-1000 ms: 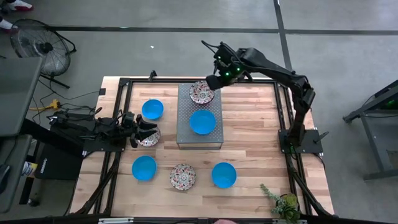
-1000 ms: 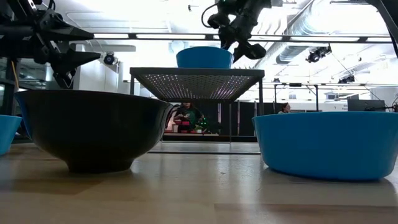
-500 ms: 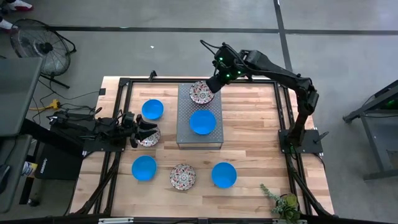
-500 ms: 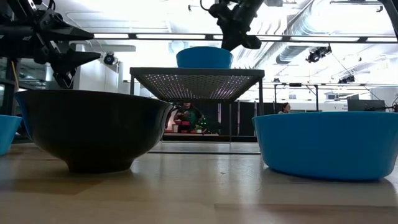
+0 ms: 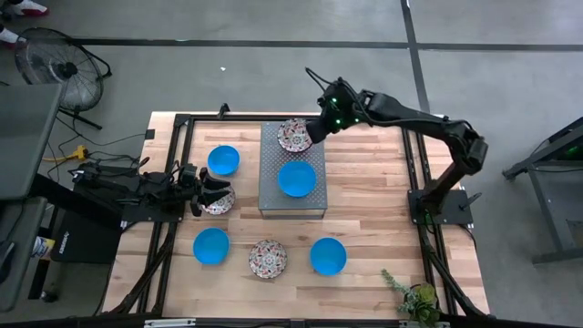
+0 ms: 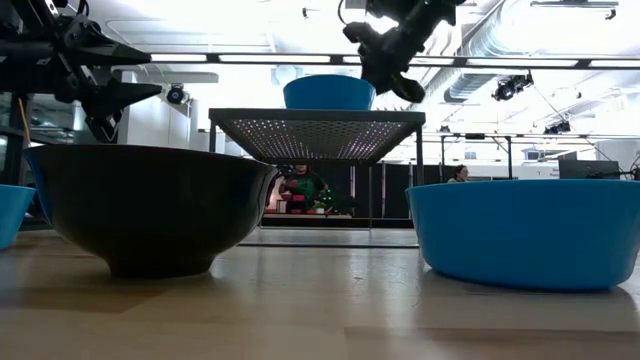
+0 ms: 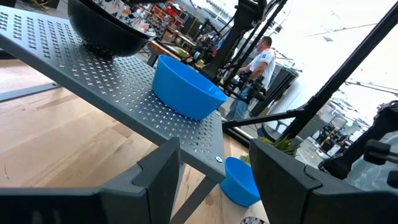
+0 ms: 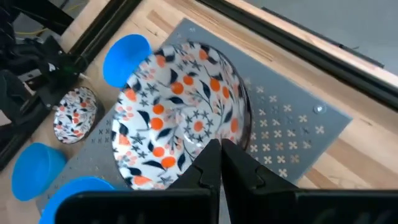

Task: Pick & Place Mini bowls
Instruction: Stack the white patterned bowl on the white patterned bowl on the shelf, then stack the blue bowl on the blue bowl on the shelf

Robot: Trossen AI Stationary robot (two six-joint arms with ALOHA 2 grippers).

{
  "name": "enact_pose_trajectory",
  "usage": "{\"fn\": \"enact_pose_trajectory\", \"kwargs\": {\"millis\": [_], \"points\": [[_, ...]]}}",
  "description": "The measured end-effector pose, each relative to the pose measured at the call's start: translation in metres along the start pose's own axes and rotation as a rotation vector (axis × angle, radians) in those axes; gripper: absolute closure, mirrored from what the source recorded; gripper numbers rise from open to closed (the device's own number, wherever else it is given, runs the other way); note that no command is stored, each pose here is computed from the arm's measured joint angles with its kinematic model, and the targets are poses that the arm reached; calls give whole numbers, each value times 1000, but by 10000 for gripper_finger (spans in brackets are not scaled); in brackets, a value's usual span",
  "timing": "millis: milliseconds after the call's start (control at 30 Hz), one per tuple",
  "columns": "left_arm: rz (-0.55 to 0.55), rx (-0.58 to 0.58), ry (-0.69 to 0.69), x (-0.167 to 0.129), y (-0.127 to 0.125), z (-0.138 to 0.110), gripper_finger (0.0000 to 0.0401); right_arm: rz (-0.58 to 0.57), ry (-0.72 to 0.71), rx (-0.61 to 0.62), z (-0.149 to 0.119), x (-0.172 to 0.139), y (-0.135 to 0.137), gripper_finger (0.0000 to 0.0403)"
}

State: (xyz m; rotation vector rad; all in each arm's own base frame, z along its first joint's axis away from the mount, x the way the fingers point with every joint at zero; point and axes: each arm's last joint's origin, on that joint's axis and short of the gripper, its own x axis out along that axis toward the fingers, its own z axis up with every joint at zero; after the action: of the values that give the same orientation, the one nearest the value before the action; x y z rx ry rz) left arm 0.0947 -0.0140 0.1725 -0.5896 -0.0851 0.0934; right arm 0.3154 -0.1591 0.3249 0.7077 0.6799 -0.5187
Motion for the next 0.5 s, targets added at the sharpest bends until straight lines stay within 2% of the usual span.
{"fn": "enact_pose_trajectory", "kwargs": {"millis": [400,500], "points": [[0,0,0,0,0,0,211,3,-5,0,-3,6,-2,403],[0,0,0,0,0,0,211,24,-32,13,-2,-1,1,403]]}}
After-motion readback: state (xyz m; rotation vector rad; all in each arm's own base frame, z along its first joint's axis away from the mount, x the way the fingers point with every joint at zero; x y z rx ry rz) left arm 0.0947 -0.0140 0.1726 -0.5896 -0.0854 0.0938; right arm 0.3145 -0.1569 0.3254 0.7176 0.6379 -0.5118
